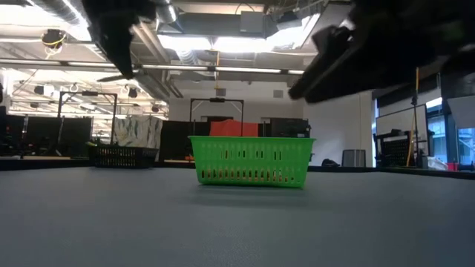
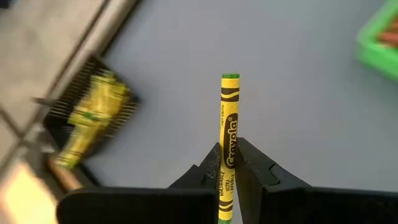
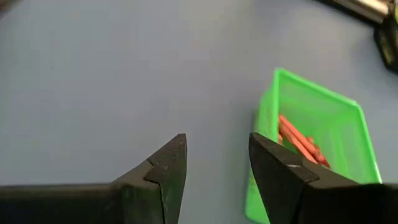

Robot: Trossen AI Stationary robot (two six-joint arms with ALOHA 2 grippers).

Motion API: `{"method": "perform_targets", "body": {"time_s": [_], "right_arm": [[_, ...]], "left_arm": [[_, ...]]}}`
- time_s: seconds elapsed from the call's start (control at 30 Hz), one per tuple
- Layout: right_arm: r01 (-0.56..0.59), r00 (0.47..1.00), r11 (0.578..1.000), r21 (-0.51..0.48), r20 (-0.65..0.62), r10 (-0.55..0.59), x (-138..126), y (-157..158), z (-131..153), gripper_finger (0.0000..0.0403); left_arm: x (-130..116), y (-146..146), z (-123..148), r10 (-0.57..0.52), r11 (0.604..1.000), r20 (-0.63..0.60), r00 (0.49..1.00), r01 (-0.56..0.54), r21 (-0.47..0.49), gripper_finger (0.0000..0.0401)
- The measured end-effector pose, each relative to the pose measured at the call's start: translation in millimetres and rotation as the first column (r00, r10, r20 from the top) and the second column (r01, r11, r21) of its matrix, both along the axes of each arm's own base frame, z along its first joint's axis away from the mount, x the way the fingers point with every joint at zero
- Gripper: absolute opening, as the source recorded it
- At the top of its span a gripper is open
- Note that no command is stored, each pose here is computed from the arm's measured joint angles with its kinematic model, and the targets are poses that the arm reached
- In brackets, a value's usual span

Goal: Sort crayons
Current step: Put the green crayon into the black bin

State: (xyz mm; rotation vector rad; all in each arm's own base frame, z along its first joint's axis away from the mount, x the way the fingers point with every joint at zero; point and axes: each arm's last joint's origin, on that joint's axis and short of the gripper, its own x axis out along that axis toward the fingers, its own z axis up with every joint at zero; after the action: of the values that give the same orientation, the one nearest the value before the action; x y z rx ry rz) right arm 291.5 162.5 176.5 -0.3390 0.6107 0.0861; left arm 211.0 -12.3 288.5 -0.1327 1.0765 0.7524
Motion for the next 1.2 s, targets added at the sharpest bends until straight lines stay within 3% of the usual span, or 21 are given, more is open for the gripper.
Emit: {"method": "perform_targets", "body": {"time_s": [0.3, 0.5, 0.67, 0.83, 1.0, 1.2], "right_arm": [[0.067, 0.993, 0.997, -0.024, -0.099, -0.069, 9, -32, -7, 0.0170], [0.096, 0.984, 0.994, -0.044, -0.146, -0.101, 11, -44, -10, 0.0170], [0.108, 0.974, 0.992, -0.070, -0.192, -0.120, 8, -50, -14, 0.0170], [0.115, 0.969, 0.990, -0.087, -0.209, -0.131, 7, -51, -15, 0.0170], [0.125, 0.968, 0.988, -0.088, -0.209, -0.141, 8, -55, -15, 0.0170], [0.139, 0.965, 0.987, -0.082, -0.215, -0.153, 10, -60, -15, 0.0170]], "left_arm": [[-9, 96, 3, 0.039, 0.995, -0.180, 0.983, -0.022, 0.094, 0.0013], [-24, 156, -3, -0.086, 0.996, -0.200, 0.976, 0.084, -0.020, 0.0013], [-36, 198, -23, -0.087, 0.996, -0.317, 0.944, 0.072, -0.061, 0.0013], [-43, 230, -53, -0.060, 0.991, -0.405, 0.912, 0.005, -0.136, 0.0013], [-45, 257, -85, -0.013, 0.989, -0.510, 0.860, -0.063, -0.132, 0.0013], [-46, 265, -94, -0.019, 0.989, -0.532, 0.847, -0.062, -0.134, 0.0041]]}}
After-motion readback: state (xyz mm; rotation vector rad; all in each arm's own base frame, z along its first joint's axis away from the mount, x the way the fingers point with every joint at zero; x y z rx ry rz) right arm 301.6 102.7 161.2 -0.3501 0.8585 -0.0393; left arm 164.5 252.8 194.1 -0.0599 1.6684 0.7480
